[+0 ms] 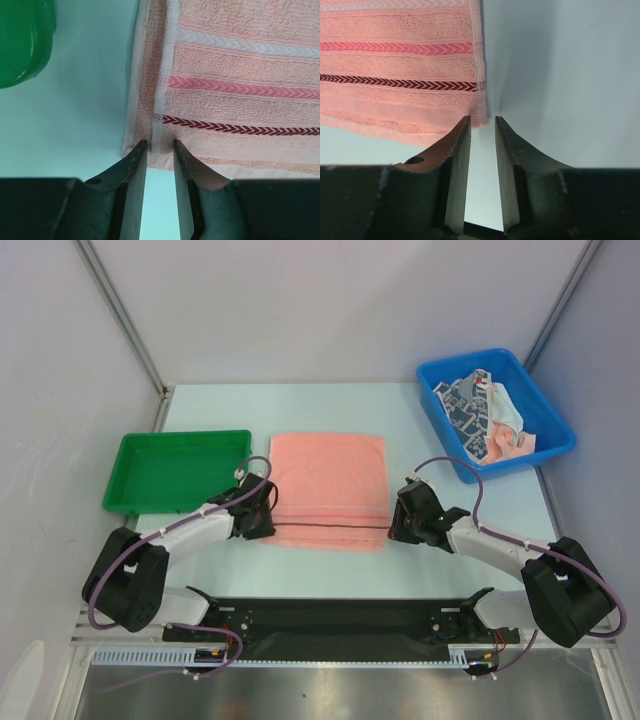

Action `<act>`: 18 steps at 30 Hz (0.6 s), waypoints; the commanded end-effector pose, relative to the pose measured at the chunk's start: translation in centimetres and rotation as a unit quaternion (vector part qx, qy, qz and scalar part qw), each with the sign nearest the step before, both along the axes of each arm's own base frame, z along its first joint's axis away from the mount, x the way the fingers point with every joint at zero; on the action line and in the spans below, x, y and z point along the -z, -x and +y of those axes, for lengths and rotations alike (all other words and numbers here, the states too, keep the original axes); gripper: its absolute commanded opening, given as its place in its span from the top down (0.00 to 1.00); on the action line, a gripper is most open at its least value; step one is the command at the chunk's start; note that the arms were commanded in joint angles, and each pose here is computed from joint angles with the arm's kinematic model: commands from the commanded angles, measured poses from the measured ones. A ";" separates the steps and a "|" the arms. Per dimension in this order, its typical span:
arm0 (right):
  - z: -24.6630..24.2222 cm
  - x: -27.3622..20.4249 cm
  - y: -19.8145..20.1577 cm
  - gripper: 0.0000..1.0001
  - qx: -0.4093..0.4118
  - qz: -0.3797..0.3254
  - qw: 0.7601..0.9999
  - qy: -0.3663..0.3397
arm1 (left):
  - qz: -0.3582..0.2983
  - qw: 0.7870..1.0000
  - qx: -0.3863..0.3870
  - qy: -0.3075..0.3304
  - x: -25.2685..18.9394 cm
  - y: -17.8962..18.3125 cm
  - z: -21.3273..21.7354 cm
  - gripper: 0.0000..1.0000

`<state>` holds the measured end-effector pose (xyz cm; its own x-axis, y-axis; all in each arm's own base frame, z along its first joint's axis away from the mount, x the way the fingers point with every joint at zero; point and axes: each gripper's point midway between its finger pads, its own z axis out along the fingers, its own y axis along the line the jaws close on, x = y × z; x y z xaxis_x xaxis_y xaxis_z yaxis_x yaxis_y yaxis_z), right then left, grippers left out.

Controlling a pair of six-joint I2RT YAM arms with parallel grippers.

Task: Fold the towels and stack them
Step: Fold the towel

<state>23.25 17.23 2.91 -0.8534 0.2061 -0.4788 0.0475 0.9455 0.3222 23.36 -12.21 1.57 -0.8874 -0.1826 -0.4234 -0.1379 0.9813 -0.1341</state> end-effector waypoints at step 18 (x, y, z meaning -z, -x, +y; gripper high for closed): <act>1.0 1.6 0.1 0.78 -0.004 0.002 1.000 0.002 | -0.010 1.000 -0.003 0.007 -1.5 -1.3 -0.6 1.00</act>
<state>23.29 17.91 1.96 -0.8553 0.1877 -0.4829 0.0320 0.9494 0.3125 23.63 -12.38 1.82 -0.8903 -0.1811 -0.4177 -0.1383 0.9817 -0.1307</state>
